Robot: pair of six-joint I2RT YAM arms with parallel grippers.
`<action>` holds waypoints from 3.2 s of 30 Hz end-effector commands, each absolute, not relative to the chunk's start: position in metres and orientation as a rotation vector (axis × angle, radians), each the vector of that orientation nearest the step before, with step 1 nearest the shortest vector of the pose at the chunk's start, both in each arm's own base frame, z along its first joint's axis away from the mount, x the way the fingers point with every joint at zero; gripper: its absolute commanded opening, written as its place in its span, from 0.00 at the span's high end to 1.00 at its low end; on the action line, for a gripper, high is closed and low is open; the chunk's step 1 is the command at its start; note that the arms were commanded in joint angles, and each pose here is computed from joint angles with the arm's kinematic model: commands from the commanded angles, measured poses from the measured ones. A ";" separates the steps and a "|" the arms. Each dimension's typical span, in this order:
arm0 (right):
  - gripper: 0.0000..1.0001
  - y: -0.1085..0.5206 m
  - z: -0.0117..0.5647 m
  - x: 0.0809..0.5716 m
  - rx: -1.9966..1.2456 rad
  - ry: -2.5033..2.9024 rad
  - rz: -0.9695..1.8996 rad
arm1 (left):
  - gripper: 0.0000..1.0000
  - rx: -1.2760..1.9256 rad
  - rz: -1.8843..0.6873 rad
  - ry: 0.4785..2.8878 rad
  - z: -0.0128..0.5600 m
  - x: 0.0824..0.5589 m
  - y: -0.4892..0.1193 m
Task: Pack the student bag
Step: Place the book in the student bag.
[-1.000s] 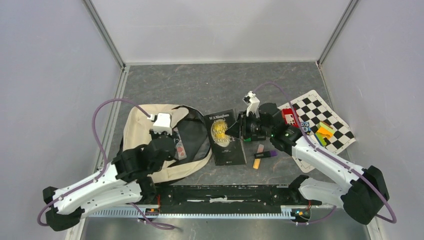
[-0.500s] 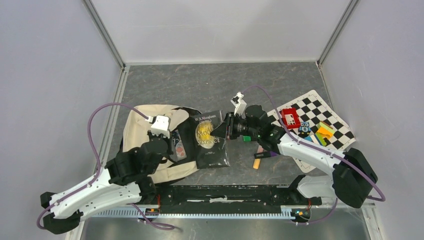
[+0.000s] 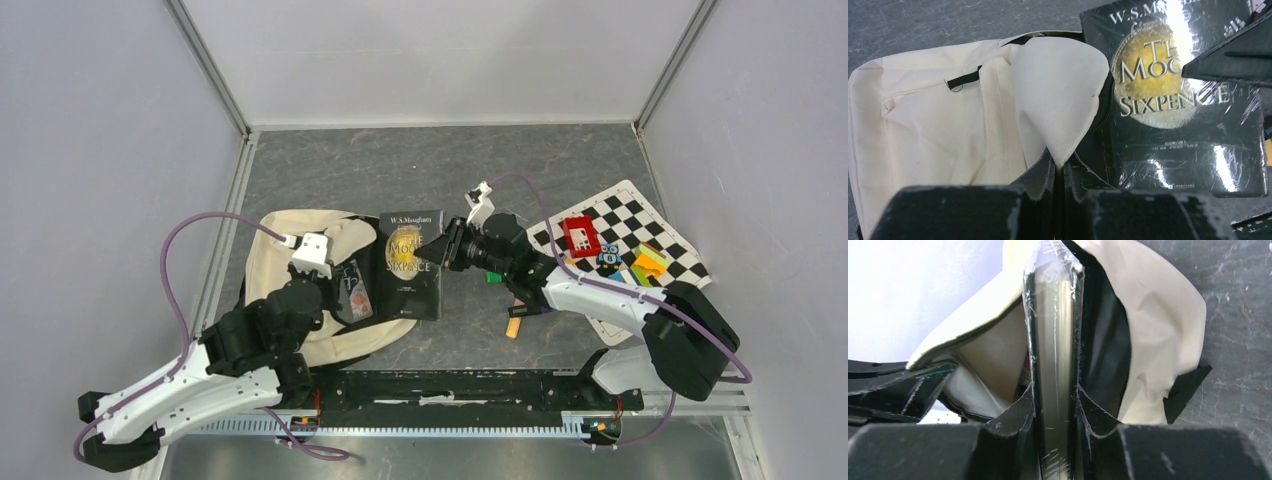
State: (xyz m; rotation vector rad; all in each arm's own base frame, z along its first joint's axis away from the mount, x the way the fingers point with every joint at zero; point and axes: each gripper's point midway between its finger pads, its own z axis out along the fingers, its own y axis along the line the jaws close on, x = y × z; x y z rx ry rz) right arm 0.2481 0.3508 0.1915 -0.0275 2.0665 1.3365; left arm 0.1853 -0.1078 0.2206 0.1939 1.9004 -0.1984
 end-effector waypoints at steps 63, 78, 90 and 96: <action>0.43 0.519 0.138 0.253 -0.377 1.959 1.229 | 0.97 0.245 -0.278 1.845 0.235 0.194 -0.137; 0.39 0.494 0.117 0.228 -0.417 2.044 1.249 | 0.97 0.225 -0.270 1.837 0.238 0.193 -0.131; 0.73 0.544 0.124 0.211 -0.478 2.025 1.427 | 0.97 0.251 -0.265 1.851 0.234 0.195 -0.137; 0.73 0.557 0.131 0.204 -0.494 1.995 1.486 | 0.97 0.272 -0.263 1.866 0.229 0.195 -0.141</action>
